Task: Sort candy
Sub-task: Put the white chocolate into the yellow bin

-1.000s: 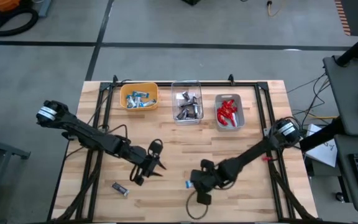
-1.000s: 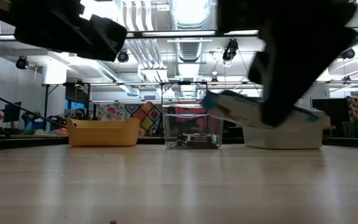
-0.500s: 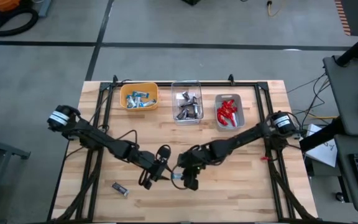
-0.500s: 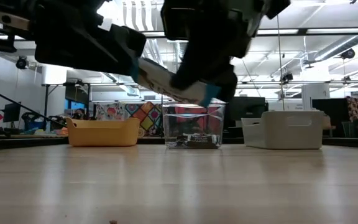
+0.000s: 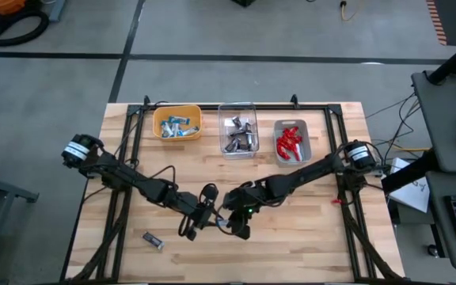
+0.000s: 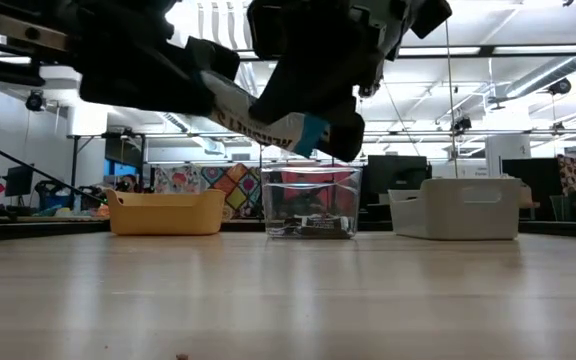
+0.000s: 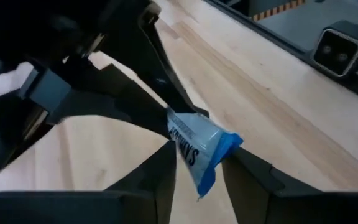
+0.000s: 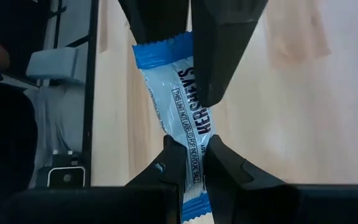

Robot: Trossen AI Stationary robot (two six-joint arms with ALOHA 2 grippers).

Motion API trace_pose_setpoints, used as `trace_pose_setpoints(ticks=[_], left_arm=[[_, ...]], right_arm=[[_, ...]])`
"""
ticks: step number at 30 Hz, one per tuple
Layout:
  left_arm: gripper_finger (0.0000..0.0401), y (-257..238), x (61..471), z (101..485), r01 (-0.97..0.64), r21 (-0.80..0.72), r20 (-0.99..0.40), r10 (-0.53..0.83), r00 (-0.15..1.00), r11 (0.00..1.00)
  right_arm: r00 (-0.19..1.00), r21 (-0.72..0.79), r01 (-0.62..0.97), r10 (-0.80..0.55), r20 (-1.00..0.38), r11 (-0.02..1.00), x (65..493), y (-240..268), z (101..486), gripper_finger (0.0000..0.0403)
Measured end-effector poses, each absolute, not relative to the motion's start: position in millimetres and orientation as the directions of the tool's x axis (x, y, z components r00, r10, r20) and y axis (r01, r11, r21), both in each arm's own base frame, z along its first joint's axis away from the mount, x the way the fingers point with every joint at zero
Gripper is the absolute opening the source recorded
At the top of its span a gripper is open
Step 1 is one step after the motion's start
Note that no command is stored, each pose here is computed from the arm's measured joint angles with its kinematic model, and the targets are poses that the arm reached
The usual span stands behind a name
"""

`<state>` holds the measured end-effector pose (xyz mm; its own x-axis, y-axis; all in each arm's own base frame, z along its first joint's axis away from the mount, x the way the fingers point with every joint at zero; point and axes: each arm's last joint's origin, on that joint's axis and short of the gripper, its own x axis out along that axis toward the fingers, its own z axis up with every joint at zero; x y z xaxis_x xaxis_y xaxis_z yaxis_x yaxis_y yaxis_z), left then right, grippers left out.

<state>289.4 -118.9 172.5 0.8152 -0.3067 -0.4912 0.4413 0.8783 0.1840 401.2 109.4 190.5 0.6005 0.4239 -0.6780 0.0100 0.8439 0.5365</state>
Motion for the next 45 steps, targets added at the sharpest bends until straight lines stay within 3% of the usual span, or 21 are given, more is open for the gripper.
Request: trace_pose_setpoints(ticks=[8, 12, 21, 27, 33, 45], left_arm=[[0.0012, -118.3, 289.6, 172.5, 0.438, 0.207, -0.490, -0.294, 0.821, 0.875], [0.0015, -117.7, 289.4, 171.6, 0.435, 0.208, -0.497, -0.288, 0.818, 0.876], [0.0008, -112.2, 281.4, 177.2, 0.386, 0.234, -0.546, -0.209, 0.812, 0.892], [0.0008, -94.6, 261.1, 184.4, 0.259, 0.269, -0.664, -0.016, 0.747, 0.927], [0.0007, -58.6, 234.6, 198.0, 0.056, 0.295, -0.754, 0.196, 0.627, 0.954], [0.0007, 24.3, 188.3, 243.8, -0.361, 0.463, -0.637, 0.587, 0.499, 0.810]], right_arm=[[0.604, 0.535, 0.017, 0.418, -0.679, 0.845, 401.8, 107.9, 190.5, 0.0038], [0.603, 0.540, 0.034, 0.414, -0.682, 0.841, 402.6, 103.8, 189.7, 0.0054], [0.588, 0.525, 0.093, 0.379, -0.714, 0.846, 403.3, 86.7, 186.5, 0.0146], [0.545, 0.486, 0.131, 0.347, -0.763, 0.864, 396.3, 69.8, 190.6, 0.0188], [0.516, 0.456, 0.154, 0.323, -0.793, 0.876, 386.7, 56.8, 202.0, 0.0194], [0.558, 0.357, 0.101, 0.244, -0.793, 0.929, 385.6, 53.6, 209.9, 0.0190]])
